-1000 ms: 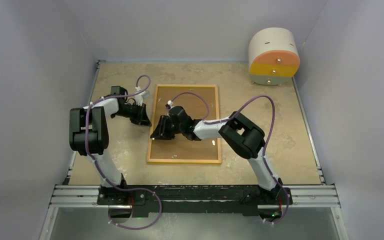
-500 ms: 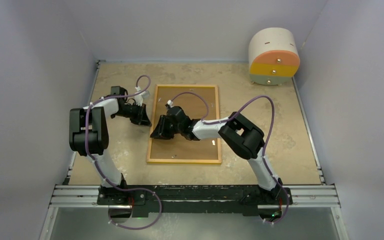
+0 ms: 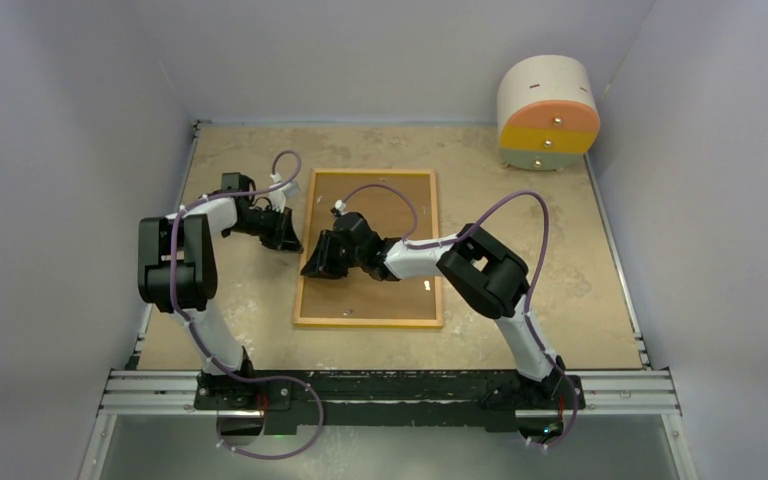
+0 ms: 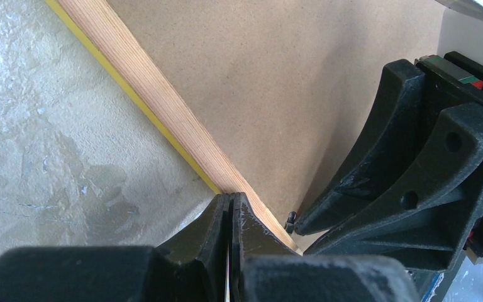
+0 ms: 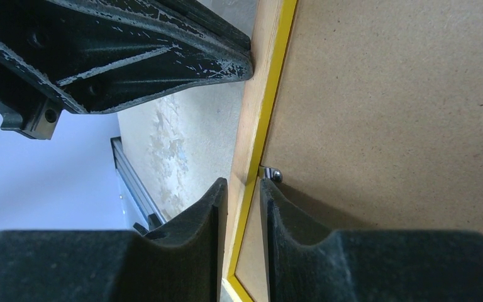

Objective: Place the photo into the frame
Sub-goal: Install the photo frame at the center of the board.

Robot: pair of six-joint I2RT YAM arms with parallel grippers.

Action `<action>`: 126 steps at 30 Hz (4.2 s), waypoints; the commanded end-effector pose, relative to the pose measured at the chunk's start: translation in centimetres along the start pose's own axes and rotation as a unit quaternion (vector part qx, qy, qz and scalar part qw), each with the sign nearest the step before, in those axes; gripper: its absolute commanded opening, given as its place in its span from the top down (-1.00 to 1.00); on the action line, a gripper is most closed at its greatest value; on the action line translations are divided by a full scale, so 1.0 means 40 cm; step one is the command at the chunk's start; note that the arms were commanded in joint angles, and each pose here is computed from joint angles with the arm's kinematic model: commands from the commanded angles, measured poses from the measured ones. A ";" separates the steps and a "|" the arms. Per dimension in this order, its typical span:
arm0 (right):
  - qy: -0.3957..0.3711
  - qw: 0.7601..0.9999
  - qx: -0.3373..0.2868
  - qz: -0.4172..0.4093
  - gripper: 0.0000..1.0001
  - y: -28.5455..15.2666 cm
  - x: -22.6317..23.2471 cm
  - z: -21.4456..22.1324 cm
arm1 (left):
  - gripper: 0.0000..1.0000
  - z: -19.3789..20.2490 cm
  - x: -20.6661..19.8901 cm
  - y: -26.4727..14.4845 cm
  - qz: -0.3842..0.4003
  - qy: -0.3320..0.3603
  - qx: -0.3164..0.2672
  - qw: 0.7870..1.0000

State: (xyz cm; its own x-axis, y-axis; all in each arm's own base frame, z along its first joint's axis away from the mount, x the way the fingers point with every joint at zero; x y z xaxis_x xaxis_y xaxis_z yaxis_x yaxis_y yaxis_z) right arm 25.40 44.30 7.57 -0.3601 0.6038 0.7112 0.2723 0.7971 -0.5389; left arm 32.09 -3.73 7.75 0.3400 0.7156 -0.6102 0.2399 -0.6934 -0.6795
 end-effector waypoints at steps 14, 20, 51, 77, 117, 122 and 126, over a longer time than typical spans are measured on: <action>0.003 0.999 -0.034 -0.031 0.43 0.018 0.009 -0.027 | 1.00 0.049 0.015 0.016 -0.027 0.010 0.040 0.999; -0.016 0.993 -0.073 -0.086 0.11 -0.074 0.042 -0.118 | 1.00 -0.021 0.002 -0.016 -0.039 0.024 0.018 0.999; -0.032 0.994 -0.101 -0.001 0.06 0.014 -0.236 -0.425 | 0.96 -0.141 0.069 0.070 0.001 -0.022 -0.001 1.000; -0.012 0.997 -0.061 -0.047 0.11 0.125 -0.206 -0.394 | 0.99 -0.114 0.035 0.095 0.010 -0.006 0.012 1.000; -0.038 0.994 -0.087 -0.056 0.02 -0.021 -0.212 -0.469 | 0.75 -0.252 0.067 0.114 0.027 -0.016 -0.037 0.999; -0.035 0.995 -0.082 -0.050 0.04 -0.015 -0.226 -0.456 | 0.87 -0.217 0.049 0.140 0.056 0.001 -0.019 0.998; -0.032 0.996 -0.071 -0.040 0.05 -0.018 -0.242 -0.429 | 0.87 -0.185 0.047 0.143 0.056 -0.011 -0.009 0.998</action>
State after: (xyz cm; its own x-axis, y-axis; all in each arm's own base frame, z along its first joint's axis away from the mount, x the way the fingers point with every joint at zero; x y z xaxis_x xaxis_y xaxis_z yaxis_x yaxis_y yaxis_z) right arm 44.68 38.25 9.93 -0.4383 0.5177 0.7348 0.3676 0.8492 -0.3791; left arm 42.80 -5.83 7.65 0.3373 0.6453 -0.6855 0.2829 -0.7640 -0.5799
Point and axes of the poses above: each gripper's point midway between its finger pads, its own y axis out along the fingers, its own x axis along the line the jaws close on, z = x × y, the point moved 7 cm from there along -y, back along the fingers, and after that the axes turned 13 degrees about -y, right-handed, at the moved point
